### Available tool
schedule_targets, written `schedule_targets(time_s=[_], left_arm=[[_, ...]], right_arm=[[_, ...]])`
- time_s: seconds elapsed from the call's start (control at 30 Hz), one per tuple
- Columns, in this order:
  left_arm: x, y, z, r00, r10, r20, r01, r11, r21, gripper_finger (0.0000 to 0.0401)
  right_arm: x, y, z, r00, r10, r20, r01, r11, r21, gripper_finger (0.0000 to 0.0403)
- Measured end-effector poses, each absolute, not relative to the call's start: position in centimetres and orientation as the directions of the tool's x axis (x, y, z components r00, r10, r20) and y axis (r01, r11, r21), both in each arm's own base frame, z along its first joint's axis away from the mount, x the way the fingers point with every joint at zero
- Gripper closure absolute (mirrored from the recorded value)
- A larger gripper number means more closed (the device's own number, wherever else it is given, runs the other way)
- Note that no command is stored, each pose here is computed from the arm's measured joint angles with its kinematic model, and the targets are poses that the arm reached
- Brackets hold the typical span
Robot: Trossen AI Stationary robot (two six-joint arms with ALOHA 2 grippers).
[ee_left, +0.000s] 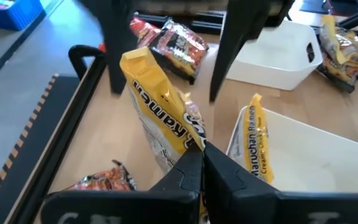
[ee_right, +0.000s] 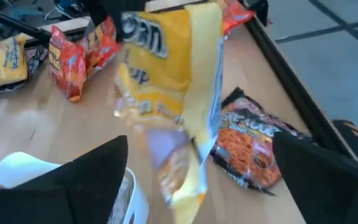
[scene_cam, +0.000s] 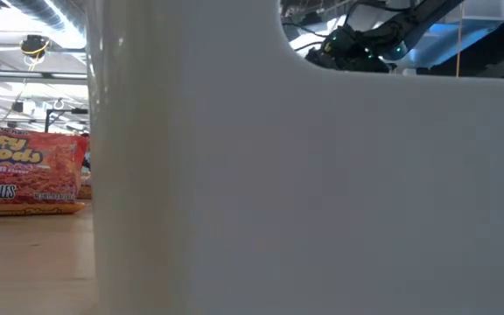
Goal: Sort Maruchan noodles
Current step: Put the top yellow noodle pack in the top left white bin
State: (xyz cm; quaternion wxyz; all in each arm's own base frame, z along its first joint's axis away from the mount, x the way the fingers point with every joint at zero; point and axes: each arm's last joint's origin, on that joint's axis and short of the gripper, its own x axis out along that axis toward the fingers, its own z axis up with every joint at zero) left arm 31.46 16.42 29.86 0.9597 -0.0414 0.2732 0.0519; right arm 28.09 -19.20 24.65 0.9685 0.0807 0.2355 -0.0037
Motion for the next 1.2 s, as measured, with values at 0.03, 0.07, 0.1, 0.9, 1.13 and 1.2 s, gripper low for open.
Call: schedule_targets(time_s=[0.03, 0.07, 0.1, 0.9, 1.13, 1.2], left_arm=[[31.5, 16.3, 29.9, 0.846, 0.075, -0.529, -0.119, 0.992, -0.051, 0.0401], [31.6, 16.2, 29.9, 0.845, 0.074, -0.529, -0.118, 0.992, -0.05, 0.0401], [31.6, 16.2, 29.9, 0.845, 0.076, -0.529, -0.119, 0.992, -0.048, 0.0401], [31.7, 16.3, 30.0, 0.853, 0.095, -0.513, -0.192, 0.971, -0.141, 0.0358], [31.0, 16.6, 31.5, 0.841, -0.038, -0.539, -0.117, 0.961, -0.251, 0.027], [30.8, 16.9, 32.3, 0.844, -0.03, -0.535, -0.123, 0.961, -0.248, 0.0244]], right_arm=[[28.3, -19.3, 24.2, 0.886, 0.035, -0.462, 0.045, 0.986, 0.162, 0.0016], [28.5, -19.4, 23.8, 0.883, 0.047, -0.466, 0.041, 0.983, 0.176, 0.0016], [28.8, -19.3, 23.4, 0.884, 0.078, -0.461, 0.014, 0.981, 0.193, 0.0016], [32.0, -17.7, 22.0, 0.907, 0.114, -0.405, -0.081, 0.992, 0.097, 0.0247], [31.9, -17.6, 21.7, 0.894, 0.099, -0.437, -0.075, 0.995, 0.07, 0.0273], [31.8, -17.6, 21.6, 0.888, 0.099, -0.45, -0.078, 0.995, 0.065, 0.0267]])
